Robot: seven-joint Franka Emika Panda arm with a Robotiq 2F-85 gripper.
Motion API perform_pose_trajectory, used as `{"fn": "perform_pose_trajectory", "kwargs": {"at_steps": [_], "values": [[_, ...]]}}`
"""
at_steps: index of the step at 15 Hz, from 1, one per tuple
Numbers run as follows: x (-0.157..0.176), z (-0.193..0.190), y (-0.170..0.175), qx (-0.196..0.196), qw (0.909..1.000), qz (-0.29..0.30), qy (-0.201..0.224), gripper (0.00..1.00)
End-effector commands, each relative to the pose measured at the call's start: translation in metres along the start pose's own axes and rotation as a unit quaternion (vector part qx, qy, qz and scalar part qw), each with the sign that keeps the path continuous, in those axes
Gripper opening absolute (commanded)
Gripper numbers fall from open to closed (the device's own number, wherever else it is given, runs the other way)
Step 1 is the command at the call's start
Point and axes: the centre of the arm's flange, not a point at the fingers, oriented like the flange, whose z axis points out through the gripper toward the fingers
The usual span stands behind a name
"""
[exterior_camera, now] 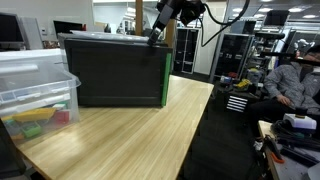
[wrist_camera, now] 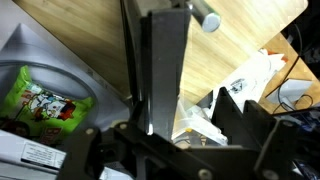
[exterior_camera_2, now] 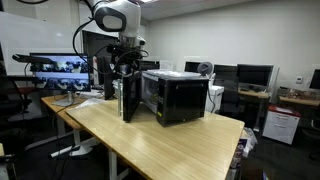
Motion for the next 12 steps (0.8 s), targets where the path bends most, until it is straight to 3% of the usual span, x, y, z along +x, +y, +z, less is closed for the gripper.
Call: {"fn": "perform_pose_trajectory", "kwargs": {"at_steps": [1, 12], "values": [[0.003, 0.004, -0.006, 0.03, 0.9994, -0.018, 0.002, 1.0], [0.034, 0.03, -0.045, 0.089, 0.993, -0.078, 0.0, 1.0]]}}
